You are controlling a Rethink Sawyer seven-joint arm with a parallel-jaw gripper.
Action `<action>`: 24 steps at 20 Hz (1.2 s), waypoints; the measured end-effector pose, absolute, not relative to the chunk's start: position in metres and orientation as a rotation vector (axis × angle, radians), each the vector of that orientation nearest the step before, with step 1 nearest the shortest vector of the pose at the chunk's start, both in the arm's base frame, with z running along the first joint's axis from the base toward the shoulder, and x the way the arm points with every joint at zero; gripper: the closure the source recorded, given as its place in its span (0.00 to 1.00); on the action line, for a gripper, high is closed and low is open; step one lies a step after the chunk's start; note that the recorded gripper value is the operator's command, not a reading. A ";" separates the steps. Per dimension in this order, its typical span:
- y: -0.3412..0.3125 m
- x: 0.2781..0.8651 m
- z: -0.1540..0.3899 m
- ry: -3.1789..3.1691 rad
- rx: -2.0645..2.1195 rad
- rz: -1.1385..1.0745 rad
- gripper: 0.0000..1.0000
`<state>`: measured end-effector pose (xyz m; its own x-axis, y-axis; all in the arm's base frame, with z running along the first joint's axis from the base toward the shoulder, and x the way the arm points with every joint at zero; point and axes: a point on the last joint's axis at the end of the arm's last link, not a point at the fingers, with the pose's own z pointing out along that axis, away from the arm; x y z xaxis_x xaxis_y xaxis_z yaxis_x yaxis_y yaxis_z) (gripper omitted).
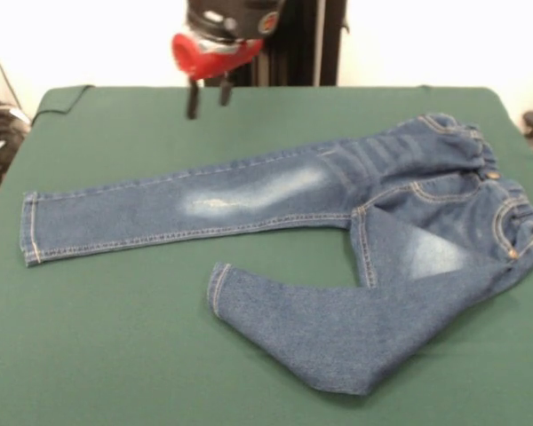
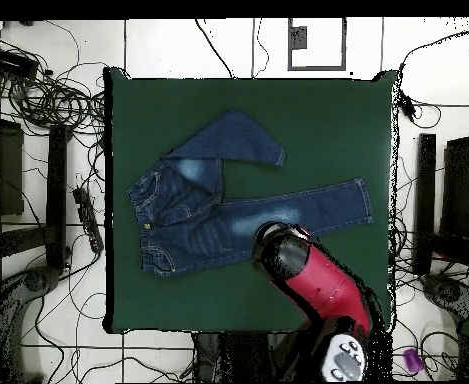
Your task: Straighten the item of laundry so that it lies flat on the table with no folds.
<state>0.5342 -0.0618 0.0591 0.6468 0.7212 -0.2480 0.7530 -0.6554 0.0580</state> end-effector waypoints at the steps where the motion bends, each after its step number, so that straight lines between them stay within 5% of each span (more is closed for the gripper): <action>1: -0.069 0.537 0.058 1.223 2.694 -0.295 0.00; 24: -0.122 0.626 0.004 1.451 2.619 0.180 0.00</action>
<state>0.6262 -0.1222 0.0044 0.5269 0.8492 0.0356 0.8322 -0.5239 0.1817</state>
